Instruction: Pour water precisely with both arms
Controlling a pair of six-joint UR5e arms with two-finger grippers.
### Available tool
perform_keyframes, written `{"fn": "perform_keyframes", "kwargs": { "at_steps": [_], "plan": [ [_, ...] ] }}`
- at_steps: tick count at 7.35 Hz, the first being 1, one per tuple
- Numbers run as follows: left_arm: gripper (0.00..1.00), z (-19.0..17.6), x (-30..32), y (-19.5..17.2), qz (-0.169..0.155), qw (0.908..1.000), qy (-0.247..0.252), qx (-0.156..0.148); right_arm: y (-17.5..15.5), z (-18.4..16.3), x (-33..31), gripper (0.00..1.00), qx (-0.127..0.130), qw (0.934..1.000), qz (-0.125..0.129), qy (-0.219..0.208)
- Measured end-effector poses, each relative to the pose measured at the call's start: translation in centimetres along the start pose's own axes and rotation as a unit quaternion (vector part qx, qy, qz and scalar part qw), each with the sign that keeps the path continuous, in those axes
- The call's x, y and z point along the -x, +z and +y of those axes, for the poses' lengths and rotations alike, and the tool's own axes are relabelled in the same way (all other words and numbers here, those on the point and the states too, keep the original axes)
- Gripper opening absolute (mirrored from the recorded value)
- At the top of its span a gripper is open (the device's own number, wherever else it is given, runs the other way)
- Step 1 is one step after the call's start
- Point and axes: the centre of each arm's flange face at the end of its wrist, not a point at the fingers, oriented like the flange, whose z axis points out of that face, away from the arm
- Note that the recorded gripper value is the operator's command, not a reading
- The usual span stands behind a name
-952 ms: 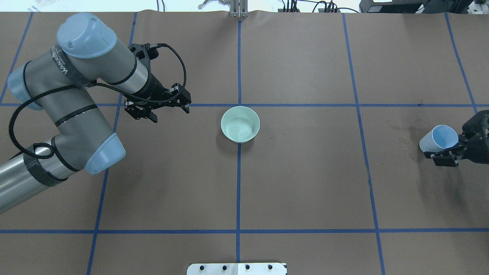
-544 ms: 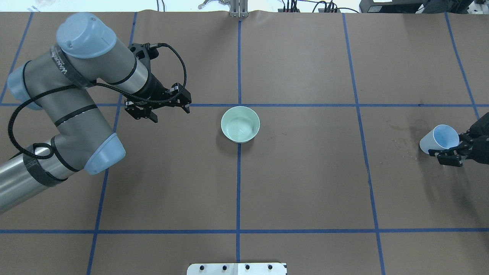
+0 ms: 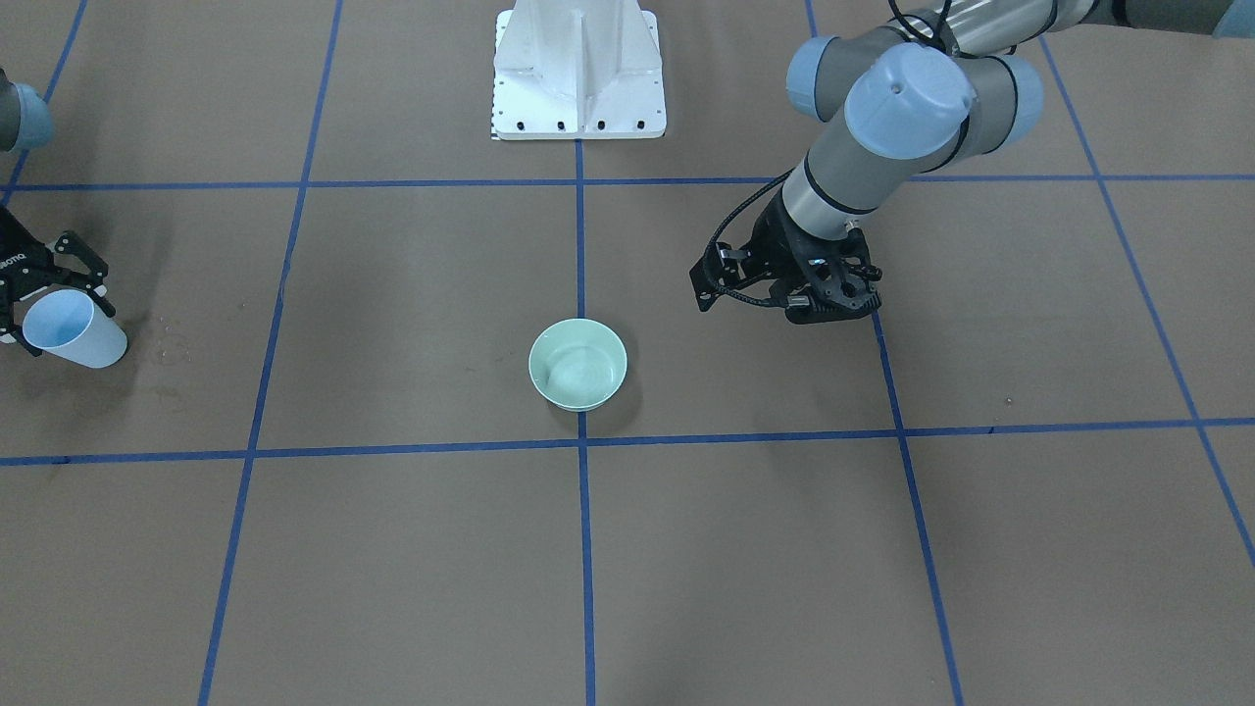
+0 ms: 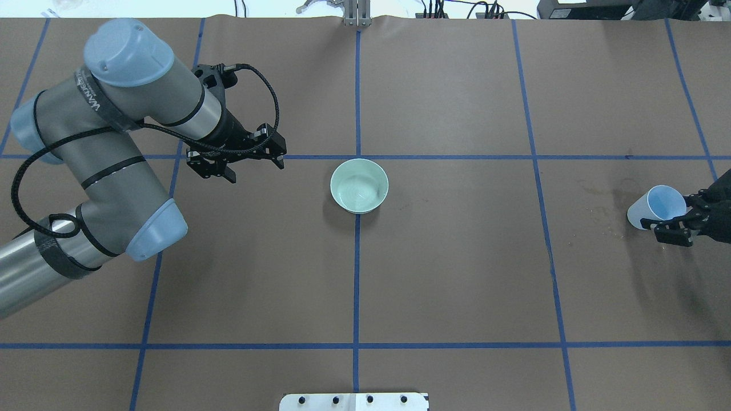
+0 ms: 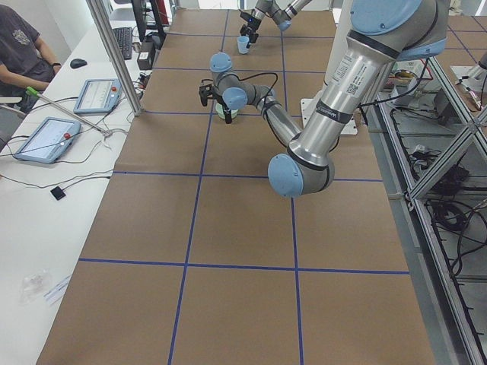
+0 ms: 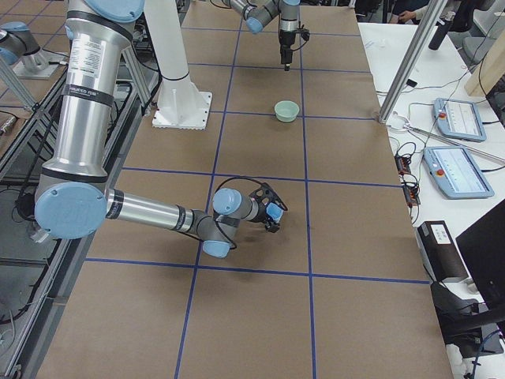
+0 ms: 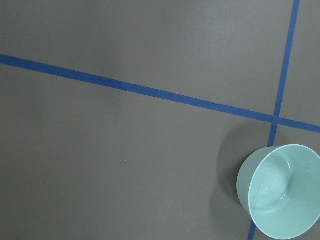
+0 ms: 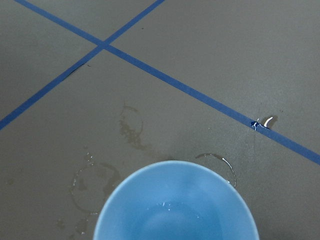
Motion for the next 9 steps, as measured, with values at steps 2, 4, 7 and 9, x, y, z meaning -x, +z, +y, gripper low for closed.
{"fn": "perform_keyframes", "kwargs": {
  "at_steps": [2,4,7,9],
  "plan": [
    [1.00,0.00,0.02,-0.01,0.000,1.0000,0.000,0.000,-0.15,-0.12,0.02,0.93,-0.009,0.9999,0.000,0.008],
    [1.00,0.05,-0.02,-0.09,0.000,1.0000,0.000,-0.001,-0.48,-0.04,0.05,0.93,-0.026,0.9994,-0.006,0.023],
    [1.00,0.32,0.07,-0.49,0.003,1.0000,0.000,-0.002,-0.56,-0.09,0.12,0.55,-0.031,0.9991,-0.009,0.027],
    [1.00,0.61,0.16,-0.90,0.006,1.0000,0.001,-0.002,-0.70,-0.79,0.57,0.39,-0.038,0.9989,-0.014,0.024]
  ]
}}
